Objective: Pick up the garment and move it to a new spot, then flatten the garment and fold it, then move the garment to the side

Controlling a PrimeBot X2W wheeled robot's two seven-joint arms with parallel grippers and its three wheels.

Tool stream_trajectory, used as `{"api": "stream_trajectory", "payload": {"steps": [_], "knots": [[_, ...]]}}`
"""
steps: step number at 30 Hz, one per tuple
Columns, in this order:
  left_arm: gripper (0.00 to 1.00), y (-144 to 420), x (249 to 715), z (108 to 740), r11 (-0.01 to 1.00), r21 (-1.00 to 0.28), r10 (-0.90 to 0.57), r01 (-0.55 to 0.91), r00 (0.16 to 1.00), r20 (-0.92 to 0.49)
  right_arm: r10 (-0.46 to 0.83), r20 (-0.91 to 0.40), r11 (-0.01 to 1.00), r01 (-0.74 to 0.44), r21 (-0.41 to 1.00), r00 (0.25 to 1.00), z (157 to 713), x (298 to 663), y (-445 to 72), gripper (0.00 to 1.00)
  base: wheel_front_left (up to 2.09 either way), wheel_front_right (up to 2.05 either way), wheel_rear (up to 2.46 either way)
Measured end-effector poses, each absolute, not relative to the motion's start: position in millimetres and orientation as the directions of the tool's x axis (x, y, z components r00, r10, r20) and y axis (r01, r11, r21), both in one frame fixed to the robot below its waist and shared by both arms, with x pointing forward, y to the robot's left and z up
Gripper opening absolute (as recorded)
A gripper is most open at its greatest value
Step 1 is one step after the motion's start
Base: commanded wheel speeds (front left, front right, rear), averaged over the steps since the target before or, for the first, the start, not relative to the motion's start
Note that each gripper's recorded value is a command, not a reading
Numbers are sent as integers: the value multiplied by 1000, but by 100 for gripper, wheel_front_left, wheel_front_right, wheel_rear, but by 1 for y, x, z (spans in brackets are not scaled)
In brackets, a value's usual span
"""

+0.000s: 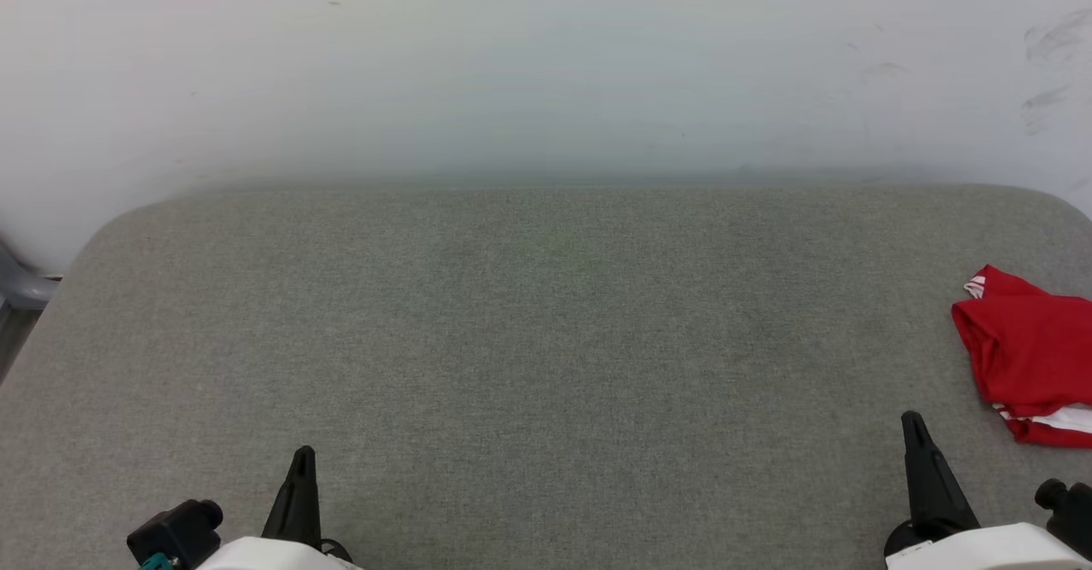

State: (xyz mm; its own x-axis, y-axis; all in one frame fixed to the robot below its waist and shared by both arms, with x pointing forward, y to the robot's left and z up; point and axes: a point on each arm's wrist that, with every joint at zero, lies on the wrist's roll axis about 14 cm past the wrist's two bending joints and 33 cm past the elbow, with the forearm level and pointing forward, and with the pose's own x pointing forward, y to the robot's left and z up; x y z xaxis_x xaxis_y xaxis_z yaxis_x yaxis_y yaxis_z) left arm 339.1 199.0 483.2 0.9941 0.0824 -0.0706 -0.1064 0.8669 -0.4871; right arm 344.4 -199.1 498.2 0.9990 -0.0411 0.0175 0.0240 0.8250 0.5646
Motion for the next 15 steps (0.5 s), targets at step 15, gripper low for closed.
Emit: {"api": "stream_trajectory", "payload": {"steps": [15], "knots": [[0, 200, 349, 482, 730, -673, 72, -119, 993, -97, -48, -6, 689, 37, 724, 999, 497, 354, -201, 0, 0, 0, 0]]}}
